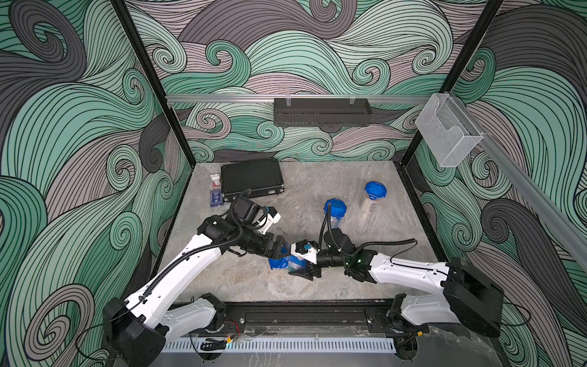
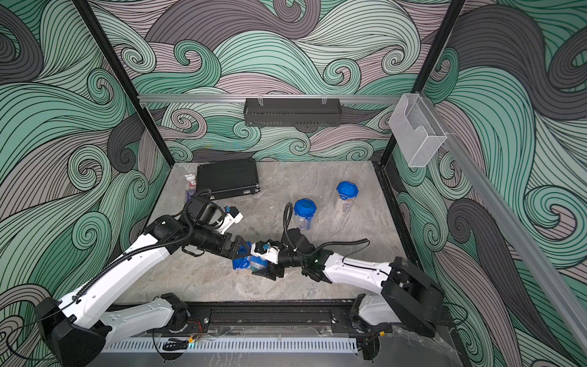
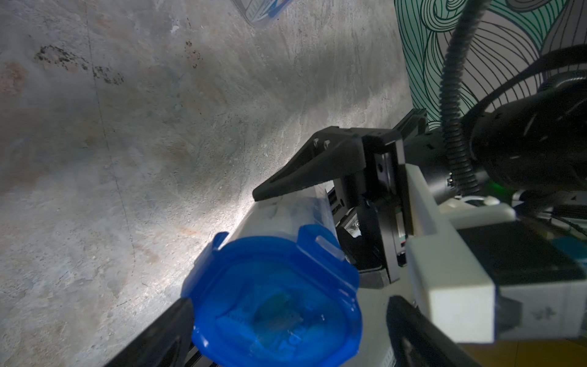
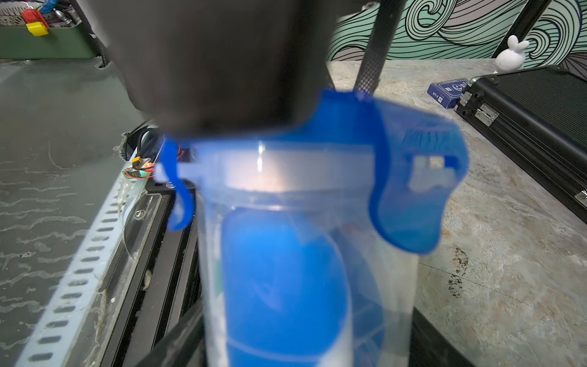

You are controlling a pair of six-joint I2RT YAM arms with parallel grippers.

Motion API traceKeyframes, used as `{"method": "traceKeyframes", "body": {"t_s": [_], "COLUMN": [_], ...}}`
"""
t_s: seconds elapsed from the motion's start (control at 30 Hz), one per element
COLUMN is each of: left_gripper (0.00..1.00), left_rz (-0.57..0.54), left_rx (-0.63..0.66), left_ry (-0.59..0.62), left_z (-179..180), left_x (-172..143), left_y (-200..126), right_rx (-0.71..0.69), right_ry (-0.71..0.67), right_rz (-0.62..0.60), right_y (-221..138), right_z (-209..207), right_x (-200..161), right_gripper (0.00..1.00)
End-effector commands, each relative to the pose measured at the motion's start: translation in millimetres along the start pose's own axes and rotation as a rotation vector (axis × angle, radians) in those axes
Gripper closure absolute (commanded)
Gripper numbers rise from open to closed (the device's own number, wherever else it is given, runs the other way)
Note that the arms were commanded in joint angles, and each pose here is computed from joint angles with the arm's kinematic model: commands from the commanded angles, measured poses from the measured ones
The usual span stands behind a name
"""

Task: Take out toiletry kits
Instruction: Place the container at the center of the board.

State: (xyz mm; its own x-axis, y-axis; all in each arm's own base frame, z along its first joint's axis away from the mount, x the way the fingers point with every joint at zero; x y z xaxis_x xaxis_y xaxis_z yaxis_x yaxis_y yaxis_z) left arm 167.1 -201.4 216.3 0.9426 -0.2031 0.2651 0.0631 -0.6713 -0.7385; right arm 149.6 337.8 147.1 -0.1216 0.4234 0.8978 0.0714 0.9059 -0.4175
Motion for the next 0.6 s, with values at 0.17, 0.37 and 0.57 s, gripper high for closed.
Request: {"method": "traceKeyframes", "body": {"t_s": [0.17,0.37,0.57], "left_gripper": [0.07,0.06,0.1], "left_rz": [0.023,0.059,0.07], "left_rx": [0.046,0.065,0.032], "left_ry": [-0.072,-0.114,-0.161], "left_z": [12.7,22.2,21.7], "left_x": [-1.2,-8.3,-11.4], "left_y": [13.7,23.1,29.5], "right_rx": [-0.036,-0.042,-0.055], "right_ry": [-0.07,-0.071,-0.07], "right_rz": [-0.124,-0.129,-0.127], "right_y": [-7.5,-8.8,-9.7], "right_z": [-10.2,-11.3,-13.6], "right_x": [36.2,36.7,36.3], "right_gripper": [0.4,0.4,0.4]}}
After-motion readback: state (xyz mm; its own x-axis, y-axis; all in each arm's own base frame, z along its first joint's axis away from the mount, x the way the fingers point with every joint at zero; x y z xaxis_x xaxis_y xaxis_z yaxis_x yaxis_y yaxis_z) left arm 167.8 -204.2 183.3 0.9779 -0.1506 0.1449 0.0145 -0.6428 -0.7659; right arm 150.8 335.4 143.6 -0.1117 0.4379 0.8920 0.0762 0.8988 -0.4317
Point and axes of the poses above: each gripper's point midway between its finger pads, its own y axis out along the fingers, its own z axis along the line the jaws close on, x = y × z, the point moved 2 cm from there along -y, back along the fingers, and after that the axes turned 5 degrees about -y, right-handed, at the moved point
